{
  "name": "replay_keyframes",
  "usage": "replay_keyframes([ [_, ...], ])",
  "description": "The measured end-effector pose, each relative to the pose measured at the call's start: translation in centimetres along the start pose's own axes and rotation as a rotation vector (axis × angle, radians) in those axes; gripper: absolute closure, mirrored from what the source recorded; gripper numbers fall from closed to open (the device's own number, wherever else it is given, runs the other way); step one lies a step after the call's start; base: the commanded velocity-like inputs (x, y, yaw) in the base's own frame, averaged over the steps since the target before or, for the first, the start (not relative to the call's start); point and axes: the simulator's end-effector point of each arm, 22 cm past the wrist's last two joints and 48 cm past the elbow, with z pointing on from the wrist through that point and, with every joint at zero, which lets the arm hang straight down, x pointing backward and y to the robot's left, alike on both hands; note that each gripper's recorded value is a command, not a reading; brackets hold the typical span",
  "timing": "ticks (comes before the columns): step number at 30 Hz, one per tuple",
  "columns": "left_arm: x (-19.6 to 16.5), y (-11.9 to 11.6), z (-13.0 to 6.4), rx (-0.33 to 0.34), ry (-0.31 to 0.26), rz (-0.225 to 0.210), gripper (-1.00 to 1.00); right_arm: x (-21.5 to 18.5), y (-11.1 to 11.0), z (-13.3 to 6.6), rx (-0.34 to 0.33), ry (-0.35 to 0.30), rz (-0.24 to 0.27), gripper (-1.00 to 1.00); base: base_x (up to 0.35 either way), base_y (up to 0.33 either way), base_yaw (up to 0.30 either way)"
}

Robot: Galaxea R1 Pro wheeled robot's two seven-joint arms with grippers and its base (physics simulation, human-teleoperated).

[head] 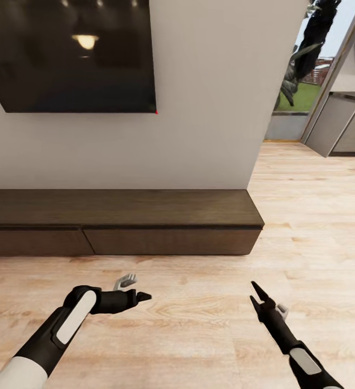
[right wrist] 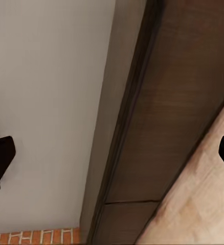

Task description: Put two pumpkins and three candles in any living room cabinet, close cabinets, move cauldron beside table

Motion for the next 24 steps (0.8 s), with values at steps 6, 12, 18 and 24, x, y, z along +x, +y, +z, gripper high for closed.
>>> replay_keyframes([
  [6,0.0,-1.2,-0.1,0.057,0.002,-0.003,-1.0,-0.3,1.2,0.0,-0.051,-0.007,0.033,-1.0,0.0,0.0,0.0],
  [12,0.0,-2.1,-0.2,0.1,0.001,-0.003,-1.0,-0.4,1.3,0.0,-0.057,-0.01,0.036,-1.0,0.0,0.0,0.0],
  [18,0.0,-2.6,-0.3,0.125,0.0,-0.003,-1.0,-0.4,1.2,-0.1,-0.052,-0.011,0.036,-1.0,0.05,0.008,0.0],
  [24,0.0,-2.7,-0.3,0.129,0.001,-0.004,-1.0,-0.4,0.9,-0.2,-0.043,-0.013,0.038,-1.0,0.273,0.013,0.0],
])
